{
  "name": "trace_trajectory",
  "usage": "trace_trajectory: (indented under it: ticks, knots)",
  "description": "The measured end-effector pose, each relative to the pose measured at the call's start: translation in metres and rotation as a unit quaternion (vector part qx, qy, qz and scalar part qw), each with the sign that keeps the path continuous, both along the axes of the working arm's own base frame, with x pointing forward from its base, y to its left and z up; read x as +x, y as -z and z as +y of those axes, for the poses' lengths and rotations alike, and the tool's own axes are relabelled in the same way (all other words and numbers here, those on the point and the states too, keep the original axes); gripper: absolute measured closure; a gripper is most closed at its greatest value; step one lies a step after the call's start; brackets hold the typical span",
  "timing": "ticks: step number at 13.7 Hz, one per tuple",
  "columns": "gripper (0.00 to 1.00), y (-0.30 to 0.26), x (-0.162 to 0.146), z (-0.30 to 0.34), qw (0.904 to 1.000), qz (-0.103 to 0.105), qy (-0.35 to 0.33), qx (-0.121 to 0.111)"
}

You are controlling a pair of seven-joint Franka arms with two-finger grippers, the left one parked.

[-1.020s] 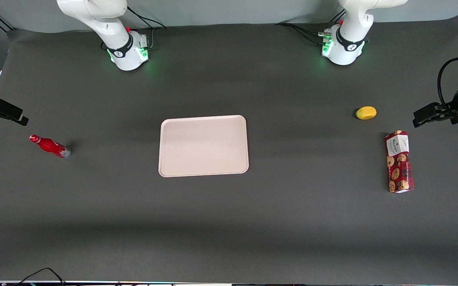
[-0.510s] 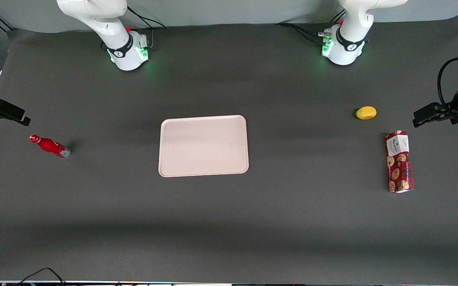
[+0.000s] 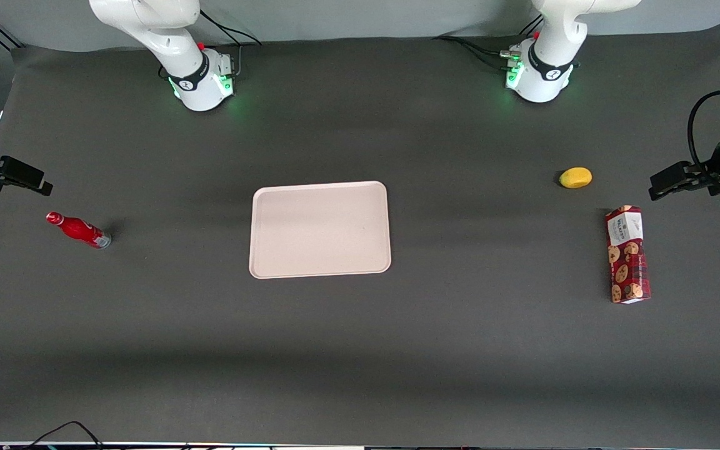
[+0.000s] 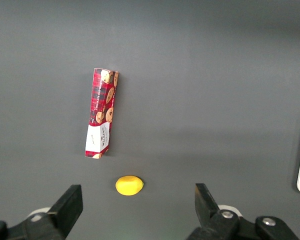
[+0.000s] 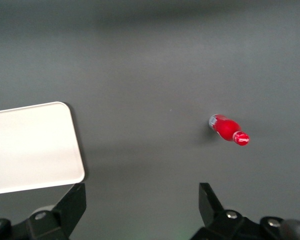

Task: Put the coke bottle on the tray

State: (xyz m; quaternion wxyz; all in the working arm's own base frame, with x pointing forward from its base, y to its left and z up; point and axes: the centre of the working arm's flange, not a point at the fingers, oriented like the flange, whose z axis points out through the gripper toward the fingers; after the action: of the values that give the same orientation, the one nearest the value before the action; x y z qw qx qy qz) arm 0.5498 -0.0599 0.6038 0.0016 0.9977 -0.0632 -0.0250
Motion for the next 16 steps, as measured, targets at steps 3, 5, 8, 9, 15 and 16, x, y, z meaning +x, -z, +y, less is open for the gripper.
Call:
trace_trajectory:
  ticks: [3,5,8,9,15,16]
  knots:
    - [0.0,0.014,-0.005,-0.012,0.9994,0.02,-0.007,-0.028]
    - [0.0,0.024,-0.013,-0.024,0.999,0.022,-0.021,-0.032]
    - [0.0,0.051,-0.032,-0.067,0.9982,-0.01,-0.049,-0.031]
    - [0.0,0.064,-0.041,-0.084,0.9975,-0.023,-0.058,-0.031]
    - [0.0,0.165,-0.103,-0.169,0.9897,-0.058,-0.128,-0.024]
    - [0.0,0.174,-0.107,-0.172,0.9885,-0.067,-0.132,-0.028]
